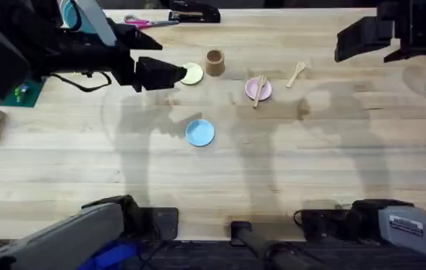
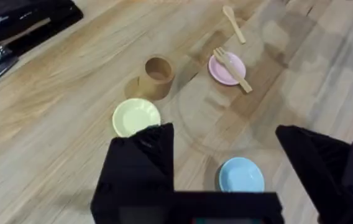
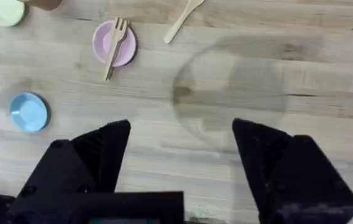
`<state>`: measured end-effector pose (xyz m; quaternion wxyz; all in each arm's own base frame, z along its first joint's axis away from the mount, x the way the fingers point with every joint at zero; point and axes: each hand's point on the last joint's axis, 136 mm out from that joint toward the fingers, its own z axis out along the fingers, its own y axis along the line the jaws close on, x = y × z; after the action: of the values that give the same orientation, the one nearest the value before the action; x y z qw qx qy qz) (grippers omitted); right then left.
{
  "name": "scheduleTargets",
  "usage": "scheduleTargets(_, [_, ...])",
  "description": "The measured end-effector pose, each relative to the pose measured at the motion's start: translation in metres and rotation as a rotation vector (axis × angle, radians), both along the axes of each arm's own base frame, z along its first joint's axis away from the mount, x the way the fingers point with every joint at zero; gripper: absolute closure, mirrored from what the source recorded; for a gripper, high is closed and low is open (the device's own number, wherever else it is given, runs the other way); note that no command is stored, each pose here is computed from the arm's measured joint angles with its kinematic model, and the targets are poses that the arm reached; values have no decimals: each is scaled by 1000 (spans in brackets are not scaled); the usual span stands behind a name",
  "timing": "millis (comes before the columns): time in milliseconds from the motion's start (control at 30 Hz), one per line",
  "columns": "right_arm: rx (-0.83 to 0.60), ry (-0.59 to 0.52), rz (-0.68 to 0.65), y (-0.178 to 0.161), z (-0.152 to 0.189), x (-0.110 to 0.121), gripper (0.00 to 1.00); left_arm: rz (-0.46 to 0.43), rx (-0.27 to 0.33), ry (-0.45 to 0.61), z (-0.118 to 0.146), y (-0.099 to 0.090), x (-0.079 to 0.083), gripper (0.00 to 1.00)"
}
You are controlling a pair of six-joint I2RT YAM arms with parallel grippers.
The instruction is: Pick up a utensil and set it on the pink plate, then put the other utensil in the container.
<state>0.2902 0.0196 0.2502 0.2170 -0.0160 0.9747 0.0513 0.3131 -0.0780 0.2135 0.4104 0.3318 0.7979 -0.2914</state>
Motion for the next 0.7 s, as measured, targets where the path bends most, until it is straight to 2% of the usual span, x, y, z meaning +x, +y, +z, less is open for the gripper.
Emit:
scheduleTargets(267, [3,-22,-9,0,2,5,5,-26,-15,-22,4,-3,-2,6])
scheduleTargets(700, [-19,-68,-392,-33,8,16,5,-32,-24,-24,5,-4,-2,7])
